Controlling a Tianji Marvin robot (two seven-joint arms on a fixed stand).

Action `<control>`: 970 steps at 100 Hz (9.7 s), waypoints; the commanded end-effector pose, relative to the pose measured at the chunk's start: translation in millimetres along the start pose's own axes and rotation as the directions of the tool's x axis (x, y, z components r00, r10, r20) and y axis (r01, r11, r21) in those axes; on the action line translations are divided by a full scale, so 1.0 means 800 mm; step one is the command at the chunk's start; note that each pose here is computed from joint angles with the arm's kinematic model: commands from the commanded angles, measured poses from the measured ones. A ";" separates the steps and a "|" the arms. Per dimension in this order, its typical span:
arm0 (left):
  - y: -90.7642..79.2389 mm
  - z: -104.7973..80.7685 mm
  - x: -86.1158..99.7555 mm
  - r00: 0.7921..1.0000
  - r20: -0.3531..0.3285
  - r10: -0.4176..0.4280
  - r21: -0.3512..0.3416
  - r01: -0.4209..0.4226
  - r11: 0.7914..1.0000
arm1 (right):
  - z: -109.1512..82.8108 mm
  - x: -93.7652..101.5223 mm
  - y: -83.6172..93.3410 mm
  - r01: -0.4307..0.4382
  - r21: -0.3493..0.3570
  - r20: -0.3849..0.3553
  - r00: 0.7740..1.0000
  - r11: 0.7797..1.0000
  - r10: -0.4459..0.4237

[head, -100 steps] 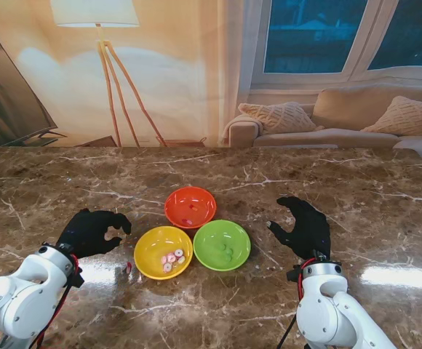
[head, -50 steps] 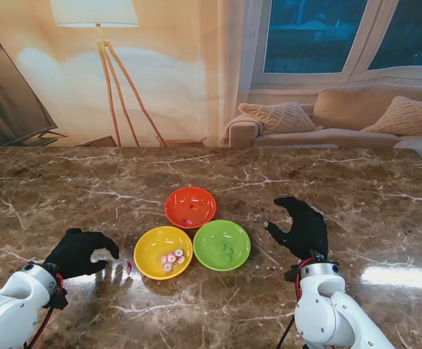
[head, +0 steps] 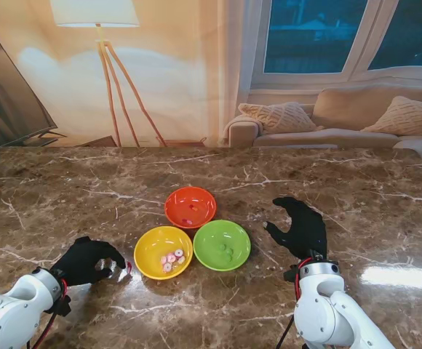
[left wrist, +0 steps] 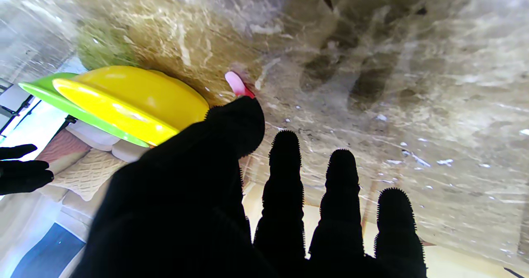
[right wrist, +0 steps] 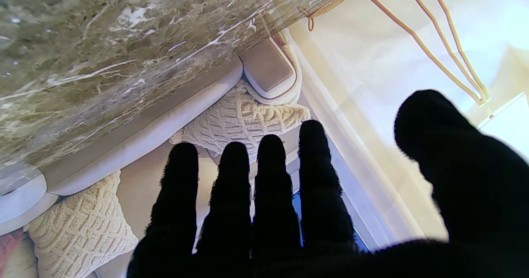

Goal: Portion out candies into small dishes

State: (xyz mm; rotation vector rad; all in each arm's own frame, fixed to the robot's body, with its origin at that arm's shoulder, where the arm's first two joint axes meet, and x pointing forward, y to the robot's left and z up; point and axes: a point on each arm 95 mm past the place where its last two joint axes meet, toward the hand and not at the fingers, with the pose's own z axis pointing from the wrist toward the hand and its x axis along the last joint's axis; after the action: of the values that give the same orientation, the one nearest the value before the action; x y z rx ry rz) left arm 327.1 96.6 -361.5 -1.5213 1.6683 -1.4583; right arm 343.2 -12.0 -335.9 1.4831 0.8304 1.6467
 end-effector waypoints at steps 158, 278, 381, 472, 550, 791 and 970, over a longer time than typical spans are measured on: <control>0.019 0.029 -0.009 0.993 -0.025 0.116 -0.072 -0.118 0.990 | -0.004 -0.003 -0.005 -0.012 0.024 0.015 1.000 1.000 0.012; 0.029 0.028 -0.015 0.976 0.022 0.217 -0.050 -0.215 0.975 | -0.003 -0.002 -0.006 -0.012 0.027 0.016 1.000 1.000 0.011; 0.027 0.029 -0.015 0.984 0.067 0.166 -0.064 -0.161 0.985 | -0.001 -0.003 -0.007 -0.025 0.021 0.017 1.000 0.999 0.025; -0.020 0.029 -0.008 0.980 0.107 0.170 0.039 -0.175 0.984 | -0.002 -0.004 -0.005 -0.028 0.017 0.018 0.999 0.999 0.028; -0.142 0.132 0.050 0.985 0.041 0.169 0.218 -0.174 0.960 | -0.002 -0.010 0.000 -0.030 -0.005 0.034 0.999 1.000 0.030; -0.090 0.130 0.105 0.975 -0.072 -0.212 0.377 0.223 0.899 | 0.003 -0.006 0.022 0.036 0.035 -0.037 0.999 0.999 -0.035; -0.029 0.067 0.108 0.903 -0.200 -0.380 0.327 0.428 0.843 | -0.010 0.004 0.016 -0.057 0.146 -0.145 0.986 0.988 0.078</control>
State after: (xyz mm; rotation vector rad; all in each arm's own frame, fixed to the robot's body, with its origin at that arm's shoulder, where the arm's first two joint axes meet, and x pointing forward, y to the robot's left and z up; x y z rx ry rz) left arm 360.3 2.4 -329.6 -1.6476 1.0735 -2.0004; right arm 338.4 -16.5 -318.9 1.4841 0.9893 1.8156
